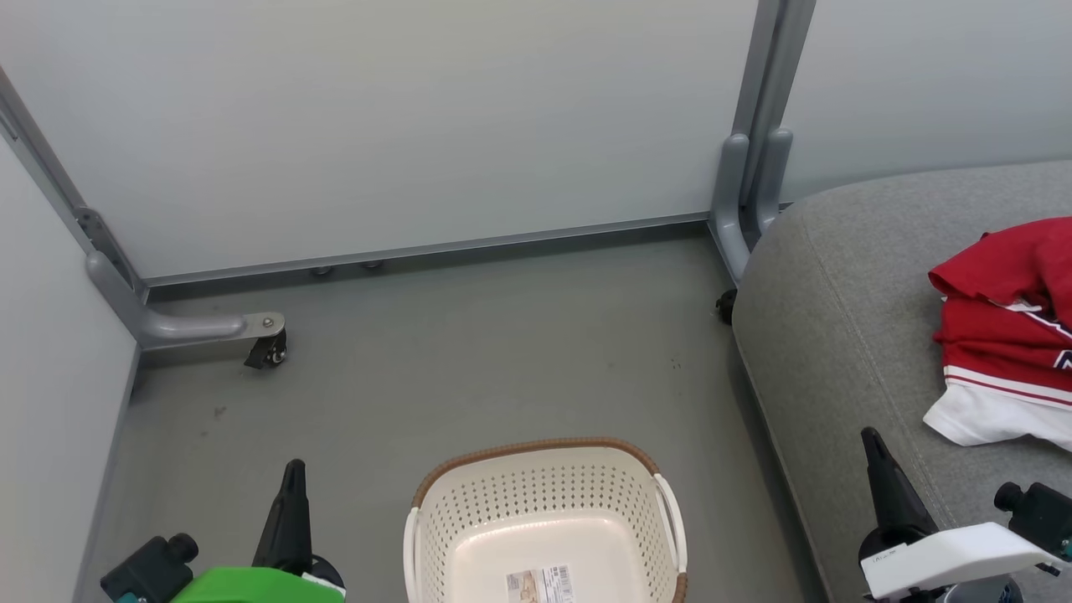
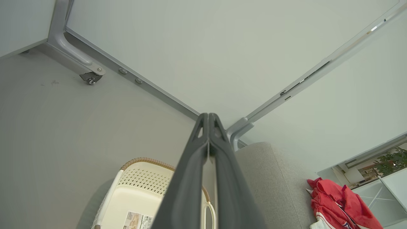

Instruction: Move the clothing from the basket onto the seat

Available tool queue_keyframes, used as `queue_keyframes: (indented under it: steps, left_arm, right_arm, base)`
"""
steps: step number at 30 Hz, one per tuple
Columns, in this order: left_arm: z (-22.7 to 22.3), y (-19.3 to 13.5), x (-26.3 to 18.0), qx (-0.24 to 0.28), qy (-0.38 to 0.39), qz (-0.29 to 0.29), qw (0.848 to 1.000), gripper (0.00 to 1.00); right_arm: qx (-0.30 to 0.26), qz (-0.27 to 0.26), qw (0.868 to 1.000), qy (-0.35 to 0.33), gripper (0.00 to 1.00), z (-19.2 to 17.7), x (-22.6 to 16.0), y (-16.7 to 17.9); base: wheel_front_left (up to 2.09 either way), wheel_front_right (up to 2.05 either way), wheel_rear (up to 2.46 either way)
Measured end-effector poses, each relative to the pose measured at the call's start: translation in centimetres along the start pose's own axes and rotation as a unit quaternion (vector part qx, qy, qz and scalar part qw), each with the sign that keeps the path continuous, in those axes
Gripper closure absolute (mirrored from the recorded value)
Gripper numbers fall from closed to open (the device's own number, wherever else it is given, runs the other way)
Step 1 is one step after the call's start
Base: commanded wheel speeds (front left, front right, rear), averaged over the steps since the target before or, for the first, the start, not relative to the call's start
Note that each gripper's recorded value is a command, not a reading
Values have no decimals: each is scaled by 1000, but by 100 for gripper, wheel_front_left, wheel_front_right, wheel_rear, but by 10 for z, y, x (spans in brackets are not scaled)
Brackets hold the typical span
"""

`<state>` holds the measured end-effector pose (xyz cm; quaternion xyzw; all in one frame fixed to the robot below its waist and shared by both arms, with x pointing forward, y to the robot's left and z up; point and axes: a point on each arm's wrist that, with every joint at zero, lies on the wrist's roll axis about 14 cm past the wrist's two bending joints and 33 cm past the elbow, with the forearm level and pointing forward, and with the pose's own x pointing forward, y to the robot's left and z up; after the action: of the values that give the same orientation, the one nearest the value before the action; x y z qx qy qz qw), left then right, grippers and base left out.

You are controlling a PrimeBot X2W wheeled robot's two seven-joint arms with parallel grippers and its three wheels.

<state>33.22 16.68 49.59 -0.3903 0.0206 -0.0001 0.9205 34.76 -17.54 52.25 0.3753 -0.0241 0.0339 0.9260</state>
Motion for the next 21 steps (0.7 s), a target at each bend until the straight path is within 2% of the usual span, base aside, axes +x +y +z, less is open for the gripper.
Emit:
queue_keyframes:
  steps: [21]
  left_arm:
    - [10, 6, 16, -121, 1, 8, 993, 100]
  right_arm:
    - [125, -22, 992, 2, 100, 3, 11, -11]
  base:
    - [0, 0, 0]
